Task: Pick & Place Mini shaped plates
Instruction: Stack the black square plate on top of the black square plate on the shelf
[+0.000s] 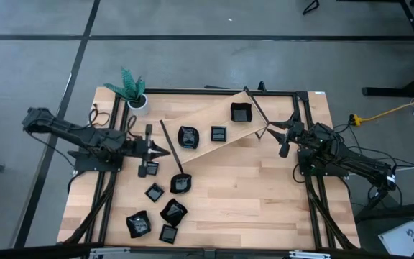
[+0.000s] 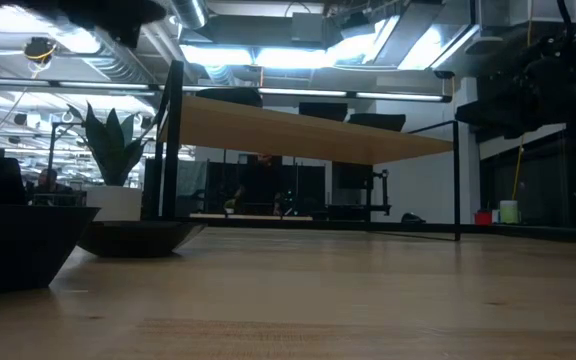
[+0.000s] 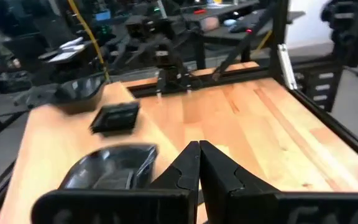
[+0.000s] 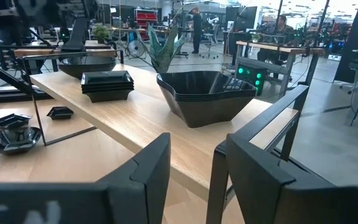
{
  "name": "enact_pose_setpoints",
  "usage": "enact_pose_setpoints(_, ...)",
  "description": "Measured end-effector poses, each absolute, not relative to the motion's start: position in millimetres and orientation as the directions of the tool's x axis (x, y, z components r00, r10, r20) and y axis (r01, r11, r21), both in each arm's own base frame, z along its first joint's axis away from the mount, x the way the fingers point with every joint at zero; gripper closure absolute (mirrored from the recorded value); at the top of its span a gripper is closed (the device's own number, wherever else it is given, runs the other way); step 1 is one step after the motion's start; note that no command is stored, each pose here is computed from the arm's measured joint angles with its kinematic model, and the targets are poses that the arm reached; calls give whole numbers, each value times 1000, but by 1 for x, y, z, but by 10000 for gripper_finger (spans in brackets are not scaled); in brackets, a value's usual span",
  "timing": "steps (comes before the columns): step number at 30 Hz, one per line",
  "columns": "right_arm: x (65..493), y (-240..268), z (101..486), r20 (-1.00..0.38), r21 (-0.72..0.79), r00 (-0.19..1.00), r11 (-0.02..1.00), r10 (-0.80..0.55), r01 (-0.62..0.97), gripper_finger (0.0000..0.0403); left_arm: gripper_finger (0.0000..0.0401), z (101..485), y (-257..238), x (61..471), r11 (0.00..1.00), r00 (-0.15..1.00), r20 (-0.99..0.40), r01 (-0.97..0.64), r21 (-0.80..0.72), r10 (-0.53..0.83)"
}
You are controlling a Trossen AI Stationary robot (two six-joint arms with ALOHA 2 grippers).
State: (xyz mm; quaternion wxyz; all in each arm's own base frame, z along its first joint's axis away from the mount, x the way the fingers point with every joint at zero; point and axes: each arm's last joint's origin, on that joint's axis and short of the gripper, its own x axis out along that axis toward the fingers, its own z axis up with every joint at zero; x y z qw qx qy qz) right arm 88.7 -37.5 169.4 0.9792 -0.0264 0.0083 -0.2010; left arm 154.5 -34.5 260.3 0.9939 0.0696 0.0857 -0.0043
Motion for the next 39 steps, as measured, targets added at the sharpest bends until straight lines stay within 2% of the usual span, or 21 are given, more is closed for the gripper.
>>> enact_pose_setpoints(5, 89, -38, 169, -6, -55, 919, 918, -394, 393, 249, 397, 275, -60, 169, 970, 982, -183, 94, 224, -53)
enact_pose_setpoints(15, 89, -38, 169, -6, -55, 919, 918, -394, 393, 249, 398, 279, -122, 204, 853, 951, -224, -70, 518, 215)
enact_pose_setpoints(20, 89, -38, 169, -6, -55, 919, 918, -394, 393, 249, 398, 274, -146, 215, 834, 947, -251, -30, 551, 200)
enact_pose_setpoints(24, 89, -38, 169, -6, -56, 919, 918, -394, 393, 249, 398, 273, -155, 220, 878, 932, -308, -21, 478, 190)
enact_pose_setpoints(27, 89, -38, 169, -6, -55, 919, 918, -394, 393, 249, 398, 274, -156, 220, 919, 891, -427, 28, 394, 156)
enact_pose_setpoints(32, 89, -38, 169, -6, -54, 919, 918, -394, 393, 249, 397, 273, -154, 219, 972, 765, -639, 82, 221, 81)
enact_pose_setpoints(36, 89, -38, 169, -6, -56, 919, 918, -394, 393, 249, 397, 261, -147, 217, 986, 645, -757, 35, 162, 102)
enact_pose_setpoints(39, 89, -38, 169, -6, -56, 919, 918, -394, 393, 249, 397, 248, -139, 213, 987, 511, -845, -42, 157, 156)
